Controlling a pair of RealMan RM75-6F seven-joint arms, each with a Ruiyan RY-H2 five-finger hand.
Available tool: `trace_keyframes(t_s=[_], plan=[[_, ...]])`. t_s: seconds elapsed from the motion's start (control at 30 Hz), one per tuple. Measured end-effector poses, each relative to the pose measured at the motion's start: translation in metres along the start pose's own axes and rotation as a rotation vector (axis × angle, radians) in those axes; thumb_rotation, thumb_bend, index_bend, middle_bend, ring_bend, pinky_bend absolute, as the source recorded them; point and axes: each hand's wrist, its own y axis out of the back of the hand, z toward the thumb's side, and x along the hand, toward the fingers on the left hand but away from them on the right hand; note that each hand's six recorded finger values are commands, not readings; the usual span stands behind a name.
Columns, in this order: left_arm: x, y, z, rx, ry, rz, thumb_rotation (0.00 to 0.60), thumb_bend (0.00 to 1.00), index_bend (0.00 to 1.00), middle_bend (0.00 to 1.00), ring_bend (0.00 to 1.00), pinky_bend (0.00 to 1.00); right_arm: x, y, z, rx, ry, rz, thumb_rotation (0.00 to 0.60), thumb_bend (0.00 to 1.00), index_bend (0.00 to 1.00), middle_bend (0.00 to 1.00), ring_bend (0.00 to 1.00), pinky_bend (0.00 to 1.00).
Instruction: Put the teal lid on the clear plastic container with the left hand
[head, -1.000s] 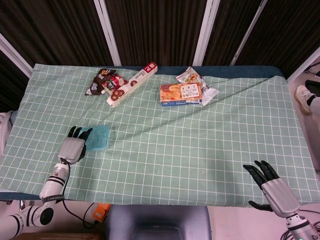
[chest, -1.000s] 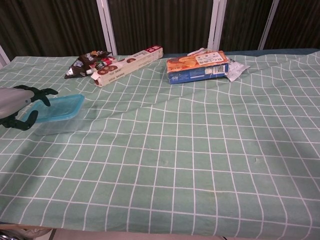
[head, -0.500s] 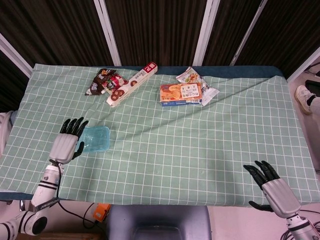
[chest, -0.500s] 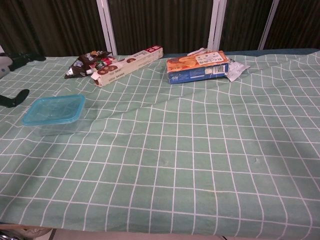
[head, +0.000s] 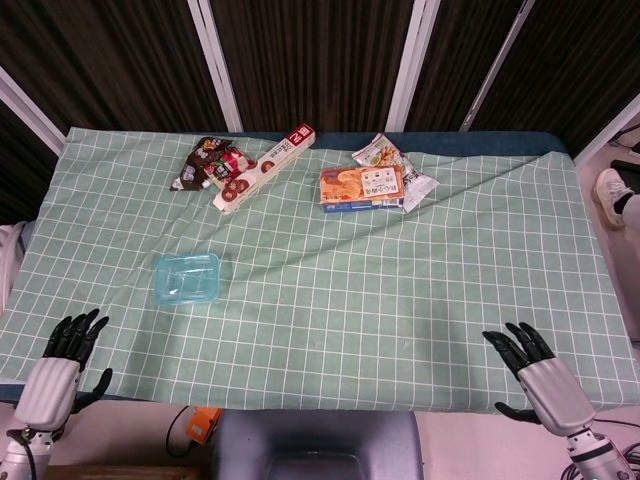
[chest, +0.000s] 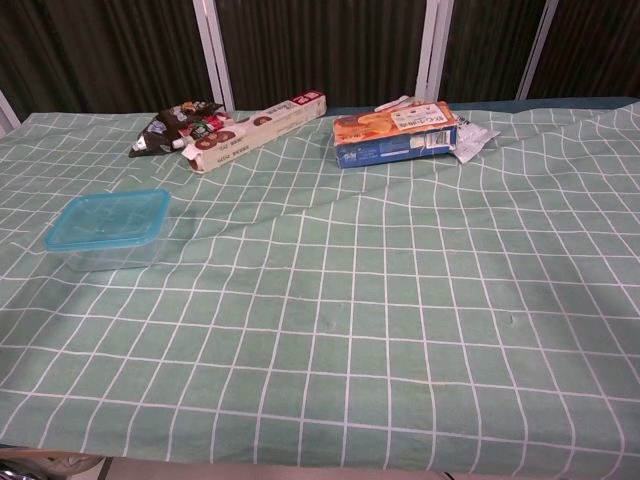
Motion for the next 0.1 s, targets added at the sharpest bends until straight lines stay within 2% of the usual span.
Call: trace_keyframes(t_s=[0.1], plan=[[-0.0054, 0.0102, -0.0003, 0.016, -0.012, 0.047, 0.6, 0.38, 0.0, 0.0, 0.0, 0.04, 0.0009, -0.0006, 0.0004, 0.004, -0.001, -0.002, 0.6, 0.19, 0.12, 0.26, 0.0, 0.0]])
